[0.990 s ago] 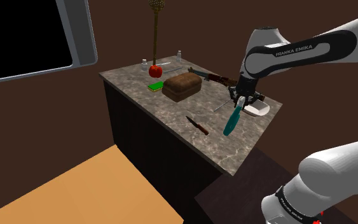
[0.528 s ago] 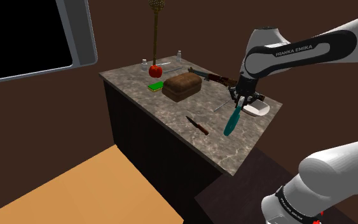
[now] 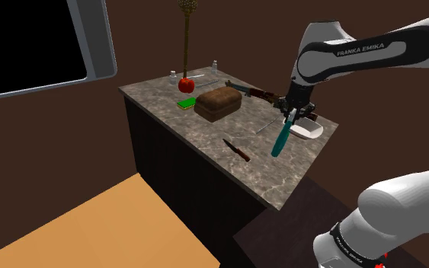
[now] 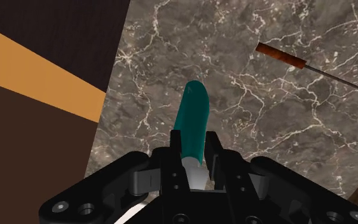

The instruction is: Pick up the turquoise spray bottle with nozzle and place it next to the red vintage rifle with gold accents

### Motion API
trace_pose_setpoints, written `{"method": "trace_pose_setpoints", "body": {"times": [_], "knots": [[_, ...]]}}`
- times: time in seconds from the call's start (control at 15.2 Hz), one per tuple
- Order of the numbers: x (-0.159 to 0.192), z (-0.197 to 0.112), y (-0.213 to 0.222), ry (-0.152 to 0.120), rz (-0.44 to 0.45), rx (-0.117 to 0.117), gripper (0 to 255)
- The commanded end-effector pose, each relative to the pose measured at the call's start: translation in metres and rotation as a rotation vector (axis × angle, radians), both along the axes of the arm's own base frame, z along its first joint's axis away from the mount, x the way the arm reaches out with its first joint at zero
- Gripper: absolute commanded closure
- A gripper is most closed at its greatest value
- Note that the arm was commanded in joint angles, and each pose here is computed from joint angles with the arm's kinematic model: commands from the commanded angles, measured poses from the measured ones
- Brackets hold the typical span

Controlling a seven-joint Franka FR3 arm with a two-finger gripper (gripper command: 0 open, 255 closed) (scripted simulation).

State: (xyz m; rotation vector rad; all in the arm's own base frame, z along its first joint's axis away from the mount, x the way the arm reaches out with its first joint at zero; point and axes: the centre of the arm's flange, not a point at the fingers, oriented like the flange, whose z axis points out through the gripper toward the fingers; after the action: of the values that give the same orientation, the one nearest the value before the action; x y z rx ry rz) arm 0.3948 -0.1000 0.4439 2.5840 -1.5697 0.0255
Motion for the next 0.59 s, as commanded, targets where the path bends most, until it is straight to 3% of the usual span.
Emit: {"method": "trace_pose_setpoints", "body": {"times": [0.0, 0.53], "knots": [[0.0, 0.011, 0.001, 0.0, 0.0, 0.0, 255], [0.0, 0.053, 0.001, 0.0, 0.0, 0.0, 255]]}}
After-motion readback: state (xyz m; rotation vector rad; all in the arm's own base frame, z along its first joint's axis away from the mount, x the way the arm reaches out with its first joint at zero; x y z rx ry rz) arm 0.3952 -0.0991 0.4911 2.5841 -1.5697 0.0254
